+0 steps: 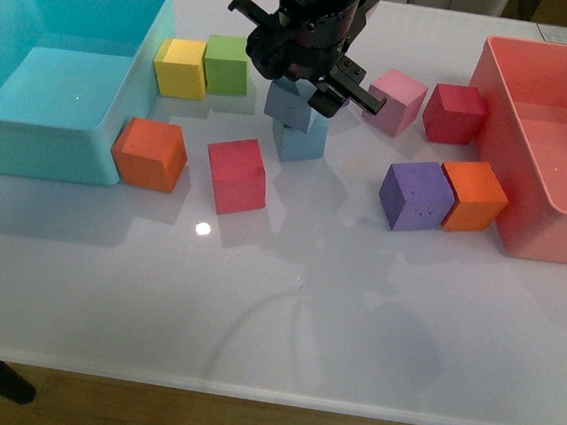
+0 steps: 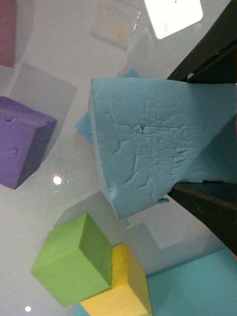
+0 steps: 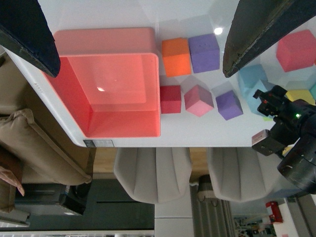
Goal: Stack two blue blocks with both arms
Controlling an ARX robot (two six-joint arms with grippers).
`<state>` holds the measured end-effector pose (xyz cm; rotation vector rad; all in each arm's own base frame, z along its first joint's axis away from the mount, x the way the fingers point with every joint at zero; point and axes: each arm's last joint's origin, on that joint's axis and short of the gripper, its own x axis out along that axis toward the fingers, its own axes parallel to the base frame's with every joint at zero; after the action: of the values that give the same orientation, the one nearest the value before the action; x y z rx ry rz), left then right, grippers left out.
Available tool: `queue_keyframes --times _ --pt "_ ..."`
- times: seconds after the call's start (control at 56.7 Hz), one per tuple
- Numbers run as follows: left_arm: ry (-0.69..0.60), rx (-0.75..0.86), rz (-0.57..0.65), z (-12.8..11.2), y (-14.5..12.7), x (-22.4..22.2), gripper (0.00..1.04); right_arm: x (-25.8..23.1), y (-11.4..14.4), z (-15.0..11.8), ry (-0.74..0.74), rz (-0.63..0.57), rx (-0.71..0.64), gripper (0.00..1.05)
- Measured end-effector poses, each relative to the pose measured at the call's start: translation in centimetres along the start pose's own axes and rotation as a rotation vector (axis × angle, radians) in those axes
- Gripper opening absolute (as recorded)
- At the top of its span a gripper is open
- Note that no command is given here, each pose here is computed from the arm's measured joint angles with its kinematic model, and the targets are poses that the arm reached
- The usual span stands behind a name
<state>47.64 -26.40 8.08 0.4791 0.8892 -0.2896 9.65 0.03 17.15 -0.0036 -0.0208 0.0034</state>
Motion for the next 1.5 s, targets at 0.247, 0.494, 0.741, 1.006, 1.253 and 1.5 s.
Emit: queue_keyframes --times 0.247,0.494,0.741,1.006,1.253,1.5 --pt "0.002 0.002 -0.005 0.1 -0.2 0.2 0.40 0.0 0.0 0.0 0.000 0.000 0.000 0.96" --pt "0.001 -0.006 -0.015 0.1 -0.3 0.2 0.57 0.0 0.0 0.0 0.000 0.000 0.000 0.96" --pt "0.002 -0.007 -0.030 0.1 -0.4 0.2 0.97 0.0 0.0 0.0 0.000 0.000 0.000 0.96" --pt "0.015 -0.022 -0.050 -0.4 -0.4 0.4 0.96 0.0 0.0 0.0 0.000 0.000 0.000 0.96" --pt "0.037 -0.027 -0.049 -1.3 -0.2 0.2 0.96 0.0 0.0 0.0 0.000 0.000 0.000 0.96" --pt "0.044 -0.030 -0.038 -2.0 0.2 -0.3 0.96 0.0 0.0 0.0 0.000 0.000 0.000 0.96"
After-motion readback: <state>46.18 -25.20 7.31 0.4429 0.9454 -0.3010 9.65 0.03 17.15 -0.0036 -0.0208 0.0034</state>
